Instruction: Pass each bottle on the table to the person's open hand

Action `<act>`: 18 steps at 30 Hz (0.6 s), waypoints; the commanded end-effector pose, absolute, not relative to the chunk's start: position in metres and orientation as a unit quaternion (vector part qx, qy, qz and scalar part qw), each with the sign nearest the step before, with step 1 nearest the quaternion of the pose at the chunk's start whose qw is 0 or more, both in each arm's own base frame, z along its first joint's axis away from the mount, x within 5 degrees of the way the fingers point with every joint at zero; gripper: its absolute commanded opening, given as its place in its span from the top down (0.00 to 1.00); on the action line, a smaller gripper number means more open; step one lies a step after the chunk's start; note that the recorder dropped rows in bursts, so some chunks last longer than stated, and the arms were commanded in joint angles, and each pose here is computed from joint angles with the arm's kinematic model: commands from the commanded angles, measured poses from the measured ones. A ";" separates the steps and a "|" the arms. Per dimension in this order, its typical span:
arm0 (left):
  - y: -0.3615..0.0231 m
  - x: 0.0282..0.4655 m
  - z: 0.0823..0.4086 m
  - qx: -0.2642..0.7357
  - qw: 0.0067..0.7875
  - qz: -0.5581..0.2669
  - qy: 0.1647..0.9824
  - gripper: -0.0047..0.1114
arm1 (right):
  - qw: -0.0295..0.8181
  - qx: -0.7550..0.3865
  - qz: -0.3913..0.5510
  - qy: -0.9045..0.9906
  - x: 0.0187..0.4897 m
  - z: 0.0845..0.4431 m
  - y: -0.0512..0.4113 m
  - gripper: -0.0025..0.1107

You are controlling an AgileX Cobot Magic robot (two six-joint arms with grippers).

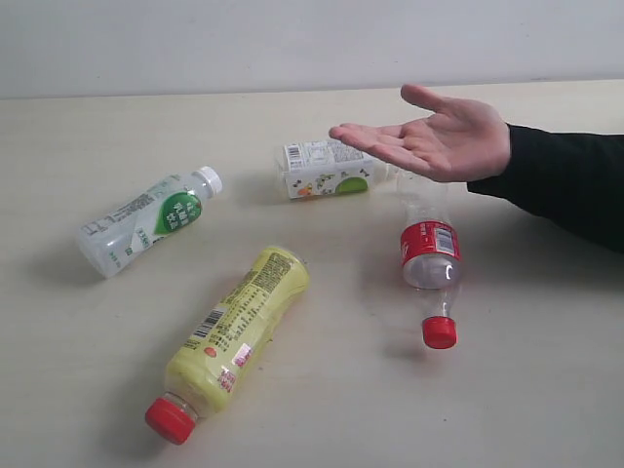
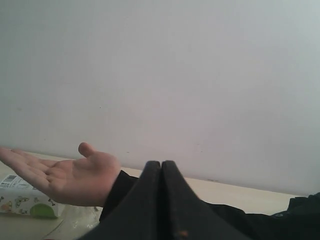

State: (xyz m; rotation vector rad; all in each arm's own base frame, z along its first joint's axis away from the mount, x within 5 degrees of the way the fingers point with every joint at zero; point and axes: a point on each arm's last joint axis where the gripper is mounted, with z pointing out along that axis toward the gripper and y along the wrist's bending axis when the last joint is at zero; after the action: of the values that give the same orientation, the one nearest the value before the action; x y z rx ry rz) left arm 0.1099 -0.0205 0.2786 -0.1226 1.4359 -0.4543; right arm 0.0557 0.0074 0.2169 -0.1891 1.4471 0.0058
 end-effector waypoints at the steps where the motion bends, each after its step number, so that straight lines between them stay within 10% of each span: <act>1: -0.030 0.159 0.304 -0.004 0.671 -0.141 0.728 0.96 | 0.747 -0.087 0.003 0.659 0.055 0.216 0.007 0.98; 9: -0.027 0.285 0.321 0.188 0.319 0.127 0.920 0.96 | 0.747 -0.087 0.003 0.659 0.055 0.216 0.007 0.98; 18: -0.052 0.338 0.269 0.328 0.118 0.039 0.937 0.86 | 0.747 -0.087 0.003 0.659 0.055 0.216 0.007 0.98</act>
State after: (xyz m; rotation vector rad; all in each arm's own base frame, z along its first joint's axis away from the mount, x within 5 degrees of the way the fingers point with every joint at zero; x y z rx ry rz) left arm 0.3272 -0.0424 0.2821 0.9087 2.7035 0.2156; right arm 0.0557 0.0075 0.2169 -0.1904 1.4469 0.0072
